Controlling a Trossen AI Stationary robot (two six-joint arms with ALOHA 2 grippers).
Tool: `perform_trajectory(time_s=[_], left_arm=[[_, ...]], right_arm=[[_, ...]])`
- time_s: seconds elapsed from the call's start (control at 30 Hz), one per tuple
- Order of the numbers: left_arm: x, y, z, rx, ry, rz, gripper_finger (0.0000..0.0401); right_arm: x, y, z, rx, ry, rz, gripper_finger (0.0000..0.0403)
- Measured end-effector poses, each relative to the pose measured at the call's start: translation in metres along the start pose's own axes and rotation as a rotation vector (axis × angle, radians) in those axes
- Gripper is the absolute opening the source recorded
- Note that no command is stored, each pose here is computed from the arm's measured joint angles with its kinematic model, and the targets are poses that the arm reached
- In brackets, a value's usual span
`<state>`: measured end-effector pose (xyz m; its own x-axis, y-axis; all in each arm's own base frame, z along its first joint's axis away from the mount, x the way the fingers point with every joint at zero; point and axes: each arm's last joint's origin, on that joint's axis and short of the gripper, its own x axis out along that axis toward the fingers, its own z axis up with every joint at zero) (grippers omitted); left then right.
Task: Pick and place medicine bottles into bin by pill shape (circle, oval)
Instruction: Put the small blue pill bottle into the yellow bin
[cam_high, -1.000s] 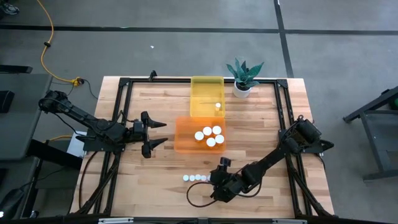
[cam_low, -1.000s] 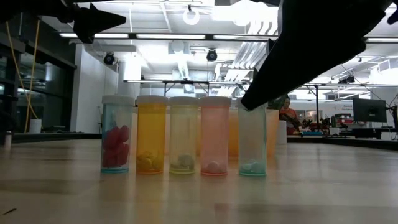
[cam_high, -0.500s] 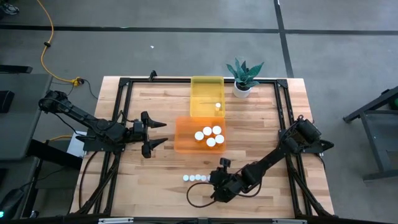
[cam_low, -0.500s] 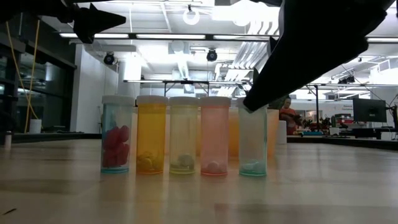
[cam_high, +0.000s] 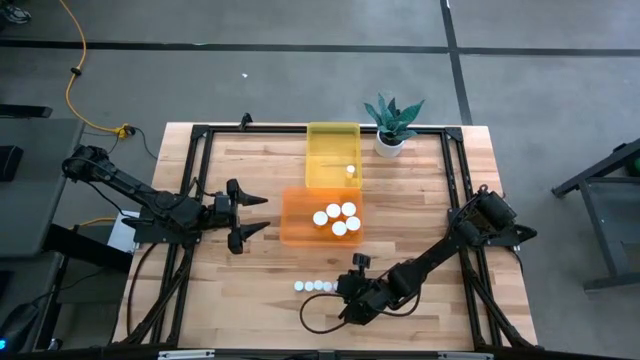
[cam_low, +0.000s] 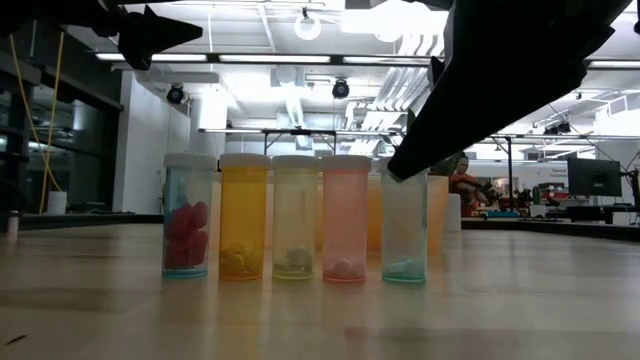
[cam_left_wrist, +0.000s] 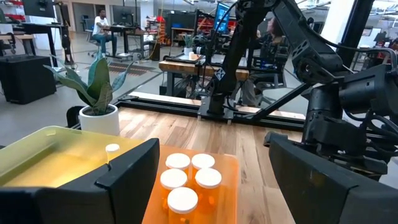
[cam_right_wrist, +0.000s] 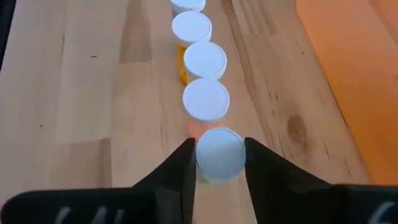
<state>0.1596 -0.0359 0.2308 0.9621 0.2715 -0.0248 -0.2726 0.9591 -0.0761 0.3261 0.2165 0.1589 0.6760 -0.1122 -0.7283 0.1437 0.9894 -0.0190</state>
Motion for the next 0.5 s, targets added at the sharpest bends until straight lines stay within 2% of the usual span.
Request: perform_trajectory(time_s=[0.23,0.5], left_arm=[[0.0,0.0,0.0,0.0,0.0,0.0,0.0291],[0.0,0.0,0.0,0.0,0.0,0.0,0.0291]], right_arm=[[-0.01,0.008,0.006,-0.043,0.027,-0.009,0.0094],[-0.023,0.017,0.0,-0.102,0.019,-0.073,0.0094]])
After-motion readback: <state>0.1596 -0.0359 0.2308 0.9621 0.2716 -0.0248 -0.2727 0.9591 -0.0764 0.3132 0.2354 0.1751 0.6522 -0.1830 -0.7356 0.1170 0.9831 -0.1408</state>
